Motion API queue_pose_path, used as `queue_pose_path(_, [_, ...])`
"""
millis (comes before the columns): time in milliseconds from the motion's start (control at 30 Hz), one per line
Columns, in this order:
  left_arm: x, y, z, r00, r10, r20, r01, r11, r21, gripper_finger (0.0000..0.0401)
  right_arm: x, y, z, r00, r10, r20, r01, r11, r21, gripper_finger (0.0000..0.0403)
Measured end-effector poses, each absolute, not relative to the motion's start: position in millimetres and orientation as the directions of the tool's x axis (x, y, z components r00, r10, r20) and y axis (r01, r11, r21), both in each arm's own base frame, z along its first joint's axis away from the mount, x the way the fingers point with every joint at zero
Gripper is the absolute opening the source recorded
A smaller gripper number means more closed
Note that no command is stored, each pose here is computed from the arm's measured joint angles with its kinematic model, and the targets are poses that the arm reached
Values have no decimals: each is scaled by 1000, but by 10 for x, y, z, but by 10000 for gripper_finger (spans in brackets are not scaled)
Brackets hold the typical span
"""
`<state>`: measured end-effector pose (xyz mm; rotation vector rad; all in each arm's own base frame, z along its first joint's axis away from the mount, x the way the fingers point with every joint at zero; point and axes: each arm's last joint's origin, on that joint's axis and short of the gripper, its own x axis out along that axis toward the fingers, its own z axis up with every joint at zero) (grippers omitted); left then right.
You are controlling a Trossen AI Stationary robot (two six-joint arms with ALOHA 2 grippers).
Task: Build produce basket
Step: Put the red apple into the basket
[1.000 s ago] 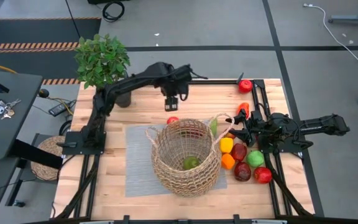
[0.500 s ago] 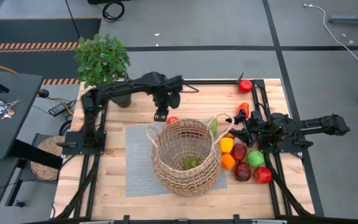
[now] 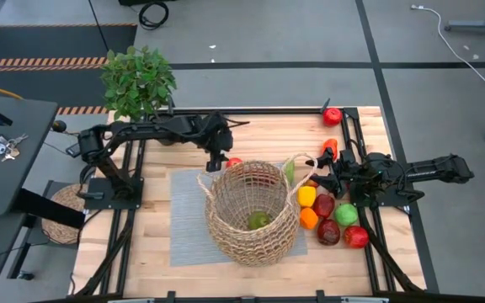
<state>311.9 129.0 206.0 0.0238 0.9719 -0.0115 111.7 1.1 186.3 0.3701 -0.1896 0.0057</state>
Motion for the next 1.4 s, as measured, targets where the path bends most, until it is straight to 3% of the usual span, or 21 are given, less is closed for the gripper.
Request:
queue_pose_path(267, [3099,1300,1872,705,-133,-697,16,985,-172,280,1117,11,1864,982,-29,186,-41,932,359,312])
queue_pose_path(633, [3057,1097,1593,827,-129,-547,58,988,-145,285,1117,11,1864,982,-29,186,-40,933,359,312])
queue_pose_path(867, [3058,1090,1579,826,-71,-559,21,995,-95,317,1117,11,1864,982,-29,185,-40,933,359,312])
queue_pose_path(1400, [3182,1058,1309,808,-34,-588,9,999,-46,319,1116,11,1864,982,-28,186,-41,933,359,312])
